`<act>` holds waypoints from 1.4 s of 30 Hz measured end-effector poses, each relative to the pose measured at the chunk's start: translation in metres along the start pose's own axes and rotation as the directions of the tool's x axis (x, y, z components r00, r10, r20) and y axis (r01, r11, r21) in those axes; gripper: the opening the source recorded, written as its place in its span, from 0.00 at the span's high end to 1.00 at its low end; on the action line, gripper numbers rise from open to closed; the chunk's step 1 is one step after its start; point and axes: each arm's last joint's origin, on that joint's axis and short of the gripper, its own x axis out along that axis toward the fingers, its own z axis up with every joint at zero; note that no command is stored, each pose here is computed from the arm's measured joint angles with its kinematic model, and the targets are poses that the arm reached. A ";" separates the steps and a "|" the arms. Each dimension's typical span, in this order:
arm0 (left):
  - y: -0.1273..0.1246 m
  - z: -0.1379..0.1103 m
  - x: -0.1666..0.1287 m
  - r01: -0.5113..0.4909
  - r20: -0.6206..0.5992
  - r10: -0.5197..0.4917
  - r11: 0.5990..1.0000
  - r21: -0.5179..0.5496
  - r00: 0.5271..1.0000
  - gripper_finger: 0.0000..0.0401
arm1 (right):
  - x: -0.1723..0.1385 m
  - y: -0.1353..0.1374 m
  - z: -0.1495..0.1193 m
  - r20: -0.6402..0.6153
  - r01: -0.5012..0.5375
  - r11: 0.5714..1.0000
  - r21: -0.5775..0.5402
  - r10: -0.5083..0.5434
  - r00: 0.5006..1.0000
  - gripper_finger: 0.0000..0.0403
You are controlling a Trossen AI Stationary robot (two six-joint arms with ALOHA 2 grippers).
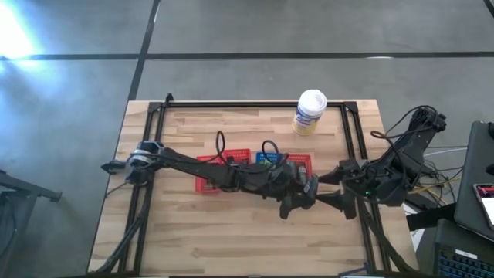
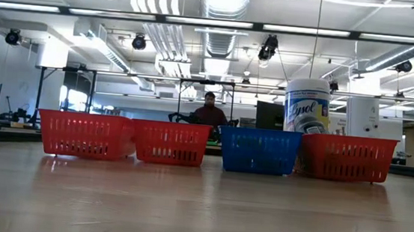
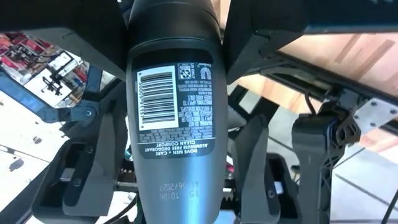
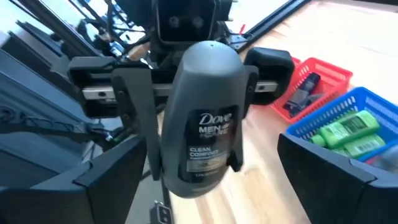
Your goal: Pick & Place Travel size toiletries
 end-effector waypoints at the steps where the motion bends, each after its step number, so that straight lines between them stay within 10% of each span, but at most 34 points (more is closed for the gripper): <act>1: 0.000 0.000 0.000 0.002 0.002 -0.002 1.000 0.003 1.000 0.46 | 0.001 0.001 0.001 0.007 -0.008 1.000 0.002 0.008 1.000 0.11; 42: -0.007 0.007 0.000 0.080 0.073 -0.080 0.997 0.005 0.994 0.46 | 0.028 0.020 0.003 0.101 -0.071 0.994 0.080 0.062 0.993 0.30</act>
